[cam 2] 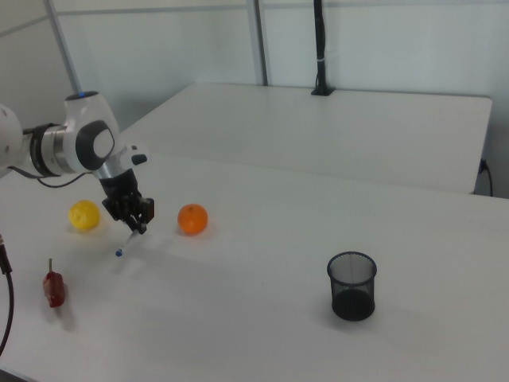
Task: Place marker
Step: 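Lift the marker and carry it toward the black mesh pen cup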
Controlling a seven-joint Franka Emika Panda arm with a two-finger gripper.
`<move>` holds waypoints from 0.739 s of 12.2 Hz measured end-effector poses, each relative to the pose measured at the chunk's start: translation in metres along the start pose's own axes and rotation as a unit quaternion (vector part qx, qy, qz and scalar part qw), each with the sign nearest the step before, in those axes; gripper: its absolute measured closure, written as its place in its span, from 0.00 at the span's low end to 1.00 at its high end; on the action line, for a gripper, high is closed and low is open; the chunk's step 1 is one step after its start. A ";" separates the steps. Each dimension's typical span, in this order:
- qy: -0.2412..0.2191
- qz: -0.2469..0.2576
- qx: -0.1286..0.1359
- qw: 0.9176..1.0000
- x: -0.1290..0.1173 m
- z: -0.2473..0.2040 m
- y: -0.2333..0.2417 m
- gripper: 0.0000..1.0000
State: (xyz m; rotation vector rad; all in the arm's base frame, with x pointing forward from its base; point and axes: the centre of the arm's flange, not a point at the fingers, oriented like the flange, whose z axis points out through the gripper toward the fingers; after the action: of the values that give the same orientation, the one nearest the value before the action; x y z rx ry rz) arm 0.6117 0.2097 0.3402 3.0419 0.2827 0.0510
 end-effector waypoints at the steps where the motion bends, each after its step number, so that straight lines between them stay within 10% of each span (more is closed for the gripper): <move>1: 0.009 0.011 0.000 1.000 -0.001 -0.026 0.013 0.78; 9: 0.018 0.090 0.042 0.995 -0.037 -0.170 0.090 0.78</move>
State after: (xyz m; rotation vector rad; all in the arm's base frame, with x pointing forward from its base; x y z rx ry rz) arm 0.5849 0.1289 0.5167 3.1436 0.0118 0.1070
